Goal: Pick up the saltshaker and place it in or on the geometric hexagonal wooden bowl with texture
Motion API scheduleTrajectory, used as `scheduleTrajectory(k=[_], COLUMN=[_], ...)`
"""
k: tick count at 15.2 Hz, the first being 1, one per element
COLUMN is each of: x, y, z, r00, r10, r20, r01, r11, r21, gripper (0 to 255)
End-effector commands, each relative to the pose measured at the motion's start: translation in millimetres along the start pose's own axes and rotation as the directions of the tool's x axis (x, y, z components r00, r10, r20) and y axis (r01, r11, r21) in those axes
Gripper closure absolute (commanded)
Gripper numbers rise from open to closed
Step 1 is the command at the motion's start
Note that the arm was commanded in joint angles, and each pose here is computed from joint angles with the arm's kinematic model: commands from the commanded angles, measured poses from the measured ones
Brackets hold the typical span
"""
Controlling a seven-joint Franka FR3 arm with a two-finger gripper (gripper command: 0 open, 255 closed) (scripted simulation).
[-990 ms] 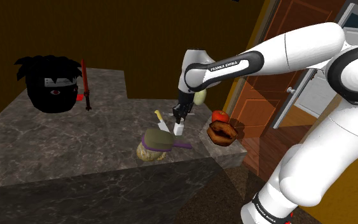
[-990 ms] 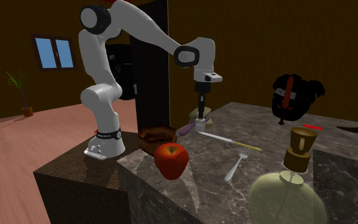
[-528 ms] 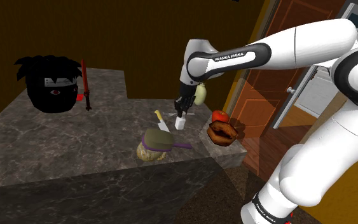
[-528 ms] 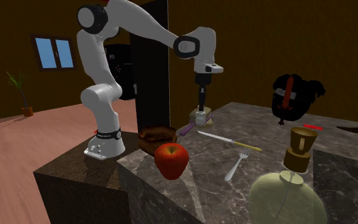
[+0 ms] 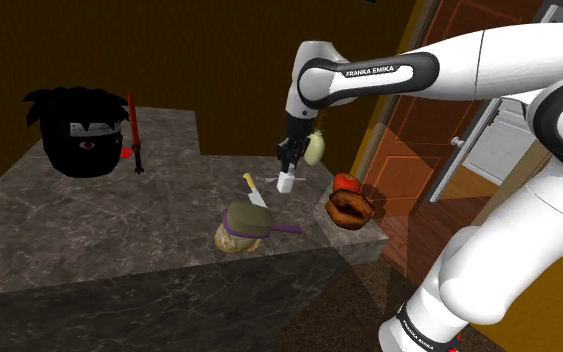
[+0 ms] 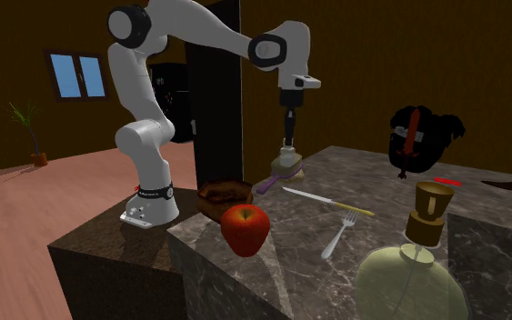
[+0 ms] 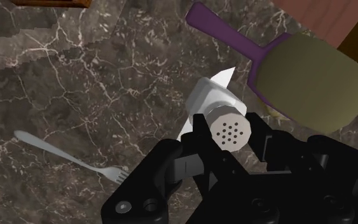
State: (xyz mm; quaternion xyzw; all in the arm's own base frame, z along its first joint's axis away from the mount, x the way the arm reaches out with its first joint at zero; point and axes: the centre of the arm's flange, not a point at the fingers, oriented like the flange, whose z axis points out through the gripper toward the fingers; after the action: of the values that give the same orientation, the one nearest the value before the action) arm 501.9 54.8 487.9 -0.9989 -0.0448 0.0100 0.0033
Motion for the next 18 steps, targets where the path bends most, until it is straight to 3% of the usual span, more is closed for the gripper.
scheduleTrajectory(k=[1, 10, 18], x=[-0.6, -1.5, -73.8], y=[0.8, 0.5, 75.2], z=[-9.6, -54.5, -72.9], r00=[1.0, 1.0, 1.0], r10=[0.0, 0.0, 0.0], r20=[0.0, 0.0, 0.0], r01=[0.0, 0.0, 0.0], r11=[1.0, 1.0, 1.0], r21=[0.0, 0.0, 0.0], gripper=[255, 255, 255])
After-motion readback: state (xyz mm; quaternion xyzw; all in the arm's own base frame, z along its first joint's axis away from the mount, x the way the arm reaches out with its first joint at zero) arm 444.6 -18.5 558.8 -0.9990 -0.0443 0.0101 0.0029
